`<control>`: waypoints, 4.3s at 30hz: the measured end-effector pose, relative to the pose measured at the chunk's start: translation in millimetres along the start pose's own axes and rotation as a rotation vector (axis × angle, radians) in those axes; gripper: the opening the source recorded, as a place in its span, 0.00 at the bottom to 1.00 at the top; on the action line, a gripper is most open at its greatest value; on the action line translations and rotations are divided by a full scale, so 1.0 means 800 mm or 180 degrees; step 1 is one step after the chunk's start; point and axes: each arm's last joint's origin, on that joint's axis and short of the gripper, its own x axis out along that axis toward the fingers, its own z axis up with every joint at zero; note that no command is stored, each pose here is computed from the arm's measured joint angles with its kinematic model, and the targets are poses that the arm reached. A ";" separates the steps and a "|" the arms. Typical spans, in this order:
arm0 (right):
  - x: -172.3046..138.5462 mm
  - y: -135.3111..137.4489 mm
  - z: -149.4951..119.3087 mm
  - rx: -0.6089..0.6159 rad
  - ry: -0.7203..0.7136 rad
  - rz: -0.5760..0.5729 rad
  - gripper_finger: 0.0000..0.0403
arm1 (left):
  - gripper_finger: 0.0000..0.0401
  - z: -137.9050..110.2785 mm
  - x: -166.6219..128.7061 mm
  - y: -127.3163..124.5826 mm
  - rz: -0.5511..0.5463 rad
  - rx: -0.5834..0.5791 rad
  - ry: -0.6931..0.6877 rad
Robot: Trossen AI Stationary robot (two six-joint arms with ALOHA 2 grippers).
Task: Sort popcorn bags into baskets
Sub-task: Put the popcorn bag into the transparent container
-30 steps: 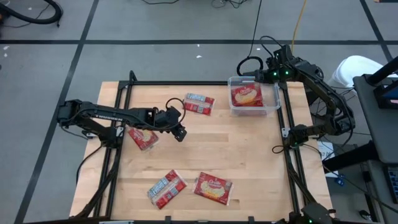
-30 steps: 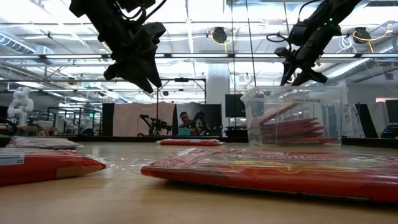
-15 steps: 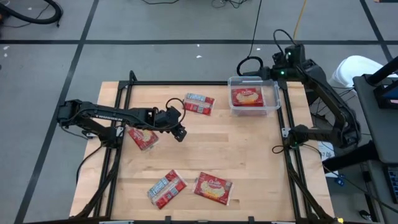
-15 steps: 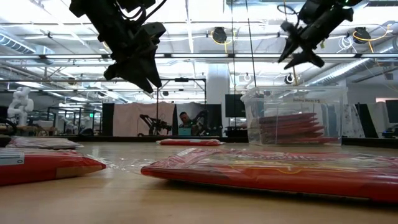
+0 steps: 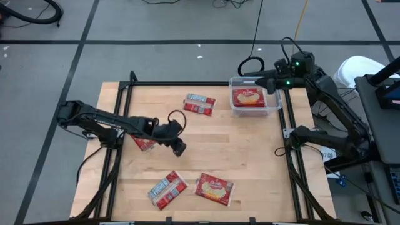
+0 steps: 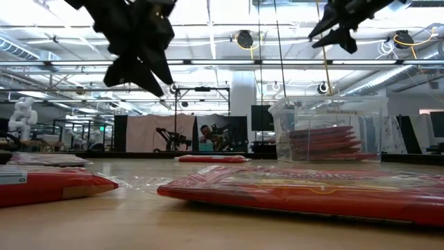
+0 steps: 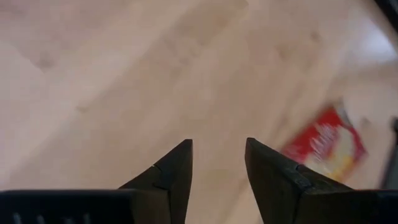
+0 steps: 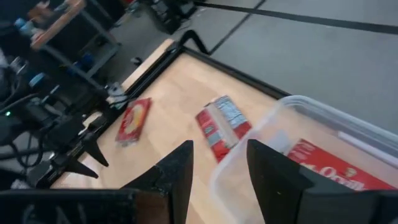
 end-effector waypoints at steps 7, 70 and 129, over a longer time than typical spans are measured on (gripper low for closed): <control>-0.007 0.026 -0.014 -0.0314 0.0134 0.0259 0.36 | 0.55 -0.039 -0.007 -0.037 -0.0257 -0.0012 0.0035; 0.141 0.271 -0.328 0.0692 0.3050 -0.0301 0.53 | 0.37 -0.117 0.033 -0.098 -0.1145 0.1912 0.0295; 0.189 0.197 -0.427 -0.0500 0.3089 0.0852 0.02 | 0.37 -0.136 0.169 -0.078 -0.1064 0.1514 0.0284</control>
